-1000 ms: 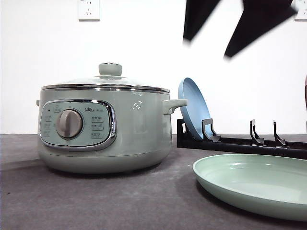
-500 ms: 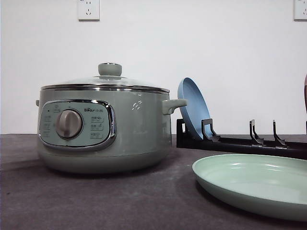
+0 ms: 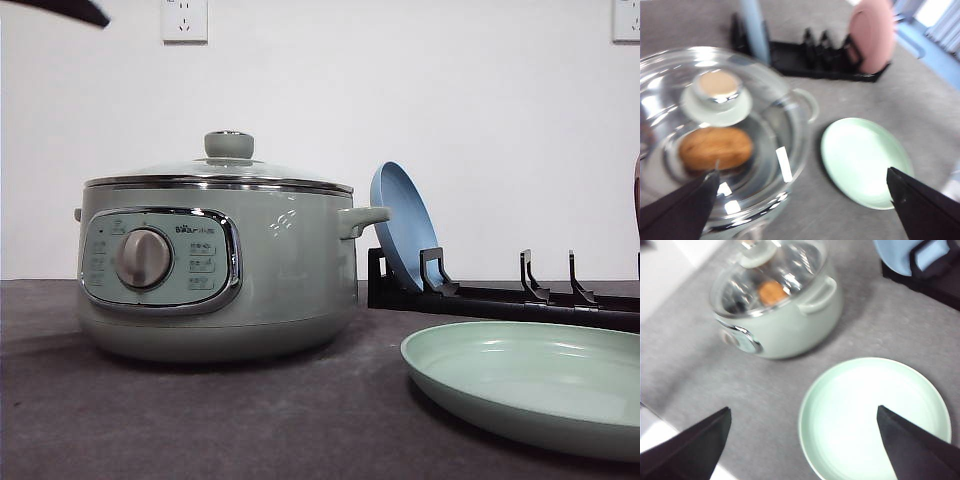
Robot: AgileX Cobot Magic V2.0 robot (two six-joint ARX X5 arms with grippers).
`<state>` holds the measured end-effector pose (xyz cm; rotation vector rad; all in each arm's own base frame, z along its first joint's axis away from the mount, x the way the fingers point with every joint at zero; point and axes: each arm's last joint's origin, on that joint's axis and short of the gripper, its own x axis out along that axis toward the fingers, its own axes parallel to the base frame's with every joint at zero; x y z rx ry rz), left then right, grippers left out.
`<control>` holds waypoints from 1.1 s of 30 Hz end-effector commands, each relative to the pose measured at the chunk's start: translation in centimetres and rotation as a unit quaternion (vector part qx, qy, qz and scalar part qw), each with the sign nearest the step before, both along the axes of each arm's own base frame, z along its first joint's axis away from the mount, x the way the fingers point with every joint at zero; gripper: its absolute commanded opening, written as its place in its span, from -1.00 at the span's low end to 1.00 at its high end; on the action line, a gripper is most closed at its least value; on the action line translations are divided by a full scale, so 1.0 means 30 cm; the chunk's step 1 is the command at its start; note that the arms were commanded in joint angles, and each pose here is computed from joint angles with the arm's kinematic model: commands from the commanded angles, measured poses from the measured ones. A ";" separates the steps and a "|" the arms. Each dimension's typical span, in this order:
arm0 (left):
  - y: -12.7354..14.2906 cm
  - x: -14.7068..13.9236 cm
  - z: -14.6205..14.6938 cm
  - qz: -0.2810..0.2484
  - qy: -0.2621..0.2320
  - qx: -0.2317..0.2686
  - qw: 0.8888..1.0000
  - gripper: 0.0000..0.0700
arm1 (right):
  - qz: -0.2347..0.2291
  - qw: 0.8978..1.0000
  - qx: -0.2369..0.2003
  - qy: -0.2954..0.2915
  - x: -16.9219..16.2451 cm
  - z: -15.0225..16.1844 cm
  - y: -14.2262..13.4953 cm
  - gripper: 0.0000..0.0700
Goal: Transfer potato from steamer to green plate
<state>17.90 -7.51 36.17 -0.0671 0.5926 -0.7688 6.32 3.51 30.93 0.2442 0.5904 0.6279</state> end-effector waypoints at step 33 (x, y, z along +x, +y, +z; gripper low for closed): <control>-0.286 0.505 -0.038 0.052 0.090 0.191 0.976 1.00 | -0.017 1.000 0.007 -0.025 0.009 0.023 0.001 0.69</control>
